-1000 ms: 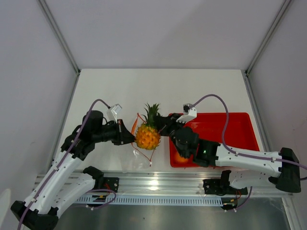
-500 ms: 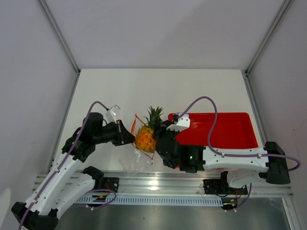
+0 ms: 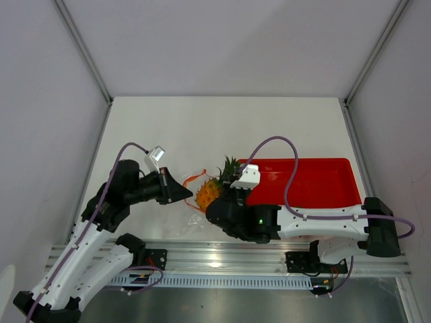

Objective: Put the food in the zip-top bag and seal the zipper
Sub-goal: Place the fake fruit in the zipper food storage bag.

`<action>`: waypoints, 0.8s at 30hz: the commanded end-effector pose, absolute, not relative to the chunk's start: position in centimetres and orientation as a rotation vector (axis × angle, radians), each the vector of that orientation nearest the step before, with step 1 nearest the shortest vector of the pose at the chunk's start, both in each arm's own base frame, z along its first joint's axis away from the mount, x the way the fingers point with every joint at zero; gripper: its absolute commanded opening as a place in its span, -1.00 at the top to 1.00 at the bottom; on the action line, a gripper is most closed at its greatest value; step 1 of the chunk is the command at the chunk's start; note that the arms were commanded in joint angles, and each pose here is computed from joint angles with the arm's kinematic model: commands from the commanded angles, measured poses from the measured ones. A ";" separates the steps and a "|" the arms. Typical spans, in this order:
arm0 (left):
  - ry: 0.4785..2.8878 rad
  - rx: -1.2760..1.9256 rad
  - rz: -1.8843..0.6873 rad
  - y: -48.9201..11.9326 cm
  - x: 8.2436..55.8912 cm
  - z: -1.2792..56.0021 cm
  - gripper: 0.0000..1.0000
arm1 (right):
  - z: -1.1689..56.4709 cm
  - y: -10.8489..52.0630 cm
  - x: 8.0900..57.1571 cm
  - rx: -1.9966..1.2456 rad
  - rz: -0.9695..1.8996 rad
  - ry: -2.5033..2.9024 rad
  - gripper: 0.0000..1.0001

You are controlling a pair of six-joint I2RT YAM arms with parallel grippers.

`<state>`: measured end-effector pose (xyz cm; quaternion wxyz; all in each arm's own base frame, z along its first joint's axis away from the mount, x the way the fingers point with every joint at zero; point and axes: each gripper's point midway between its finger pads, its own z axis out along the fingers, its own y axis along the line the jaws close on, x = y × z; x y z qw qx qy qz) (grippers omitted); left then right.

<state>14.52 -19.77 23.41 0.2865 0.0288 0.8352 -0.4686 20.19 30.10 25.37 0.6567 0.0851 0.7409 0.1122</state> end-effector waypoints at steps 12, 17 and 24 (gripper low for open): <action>2.147 0.034 -1.322 -20.6 15.5 25.1 0.99 | 31.6 32.9 19.8 0.354 0.349 1.603 1.00; 2.092 -0.042 -1.380 -20.8 15.9 25.6 0.99 | 31.3 33.8 20.3 0.374 0.334 1.628 1.00; 2.028 -0.099 -1.358 -20.1 16.4 26.6 0.99 | 28.0 34.1 18.3 0.292 0.340 1.703 1.00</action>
